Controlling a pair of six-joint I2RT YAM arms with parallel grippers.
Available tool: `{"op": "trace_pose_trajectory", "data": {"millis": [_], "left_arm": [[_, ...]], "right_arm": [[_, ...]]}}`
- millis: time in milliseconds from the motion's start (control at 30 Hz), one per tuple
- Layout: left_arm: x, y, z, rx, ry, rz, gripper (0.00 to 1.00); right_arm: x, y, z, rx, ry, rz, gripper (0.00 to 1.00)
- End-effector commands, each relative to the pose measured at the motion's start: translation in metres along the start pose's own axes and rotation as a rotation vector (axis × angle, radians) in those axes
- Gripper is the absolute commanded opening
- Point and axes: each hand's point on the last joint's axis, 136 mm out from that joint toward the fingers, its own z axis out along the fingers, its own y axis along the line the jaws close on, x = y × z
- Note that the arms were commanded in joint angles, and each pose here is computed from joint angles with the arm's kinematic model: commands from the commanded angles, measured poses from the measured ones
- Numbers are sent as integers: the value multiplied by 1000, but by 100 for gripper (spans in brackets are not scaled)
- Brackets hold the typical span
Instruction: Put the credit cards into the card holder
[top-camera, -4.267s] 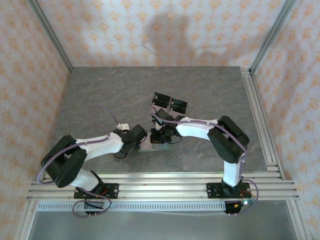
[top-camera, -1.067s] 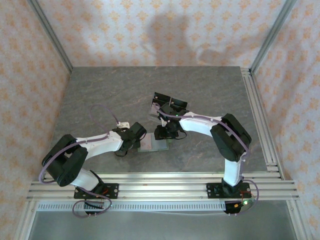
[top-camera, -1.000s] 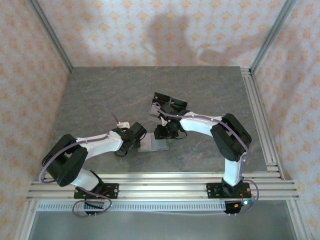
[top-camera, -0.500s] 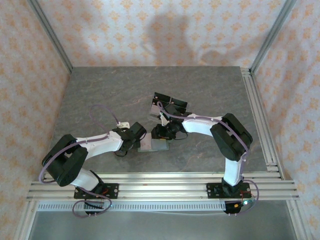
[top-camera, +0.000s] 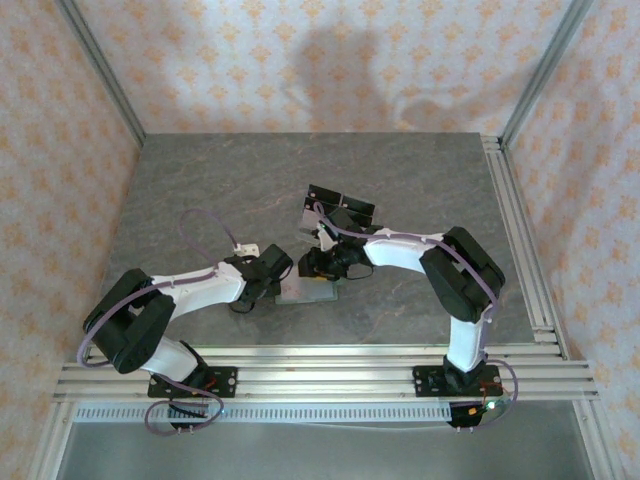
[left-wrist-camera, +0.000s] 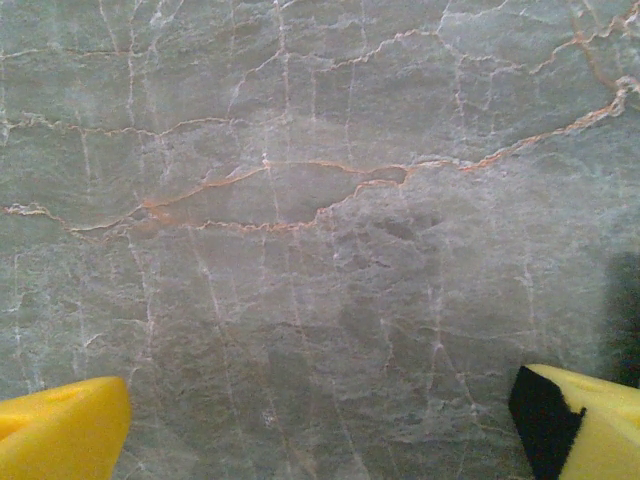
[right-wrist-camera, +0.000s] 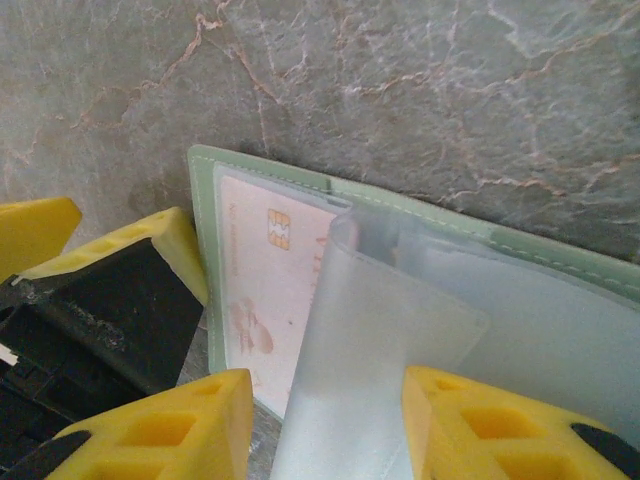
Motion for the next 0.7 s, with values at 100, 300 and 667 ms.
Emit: {"op": "trace_pose_trajectory", "data": {"millis": [100, 300, 667], "left_arm": [[-14, 13, -24, 4, -70, -43, 100], [-22, 21, -42, 41, -113, -89, 100], [-24, 25, -56, 93, -131, -106, 100]], "right_arm": [[-6, 25, 6, -42, 0, -34, 43], [-5, 36, 15, -38, 18, -54, 43], [-6, 46, 29, -36, 45, -72, 42]]}}
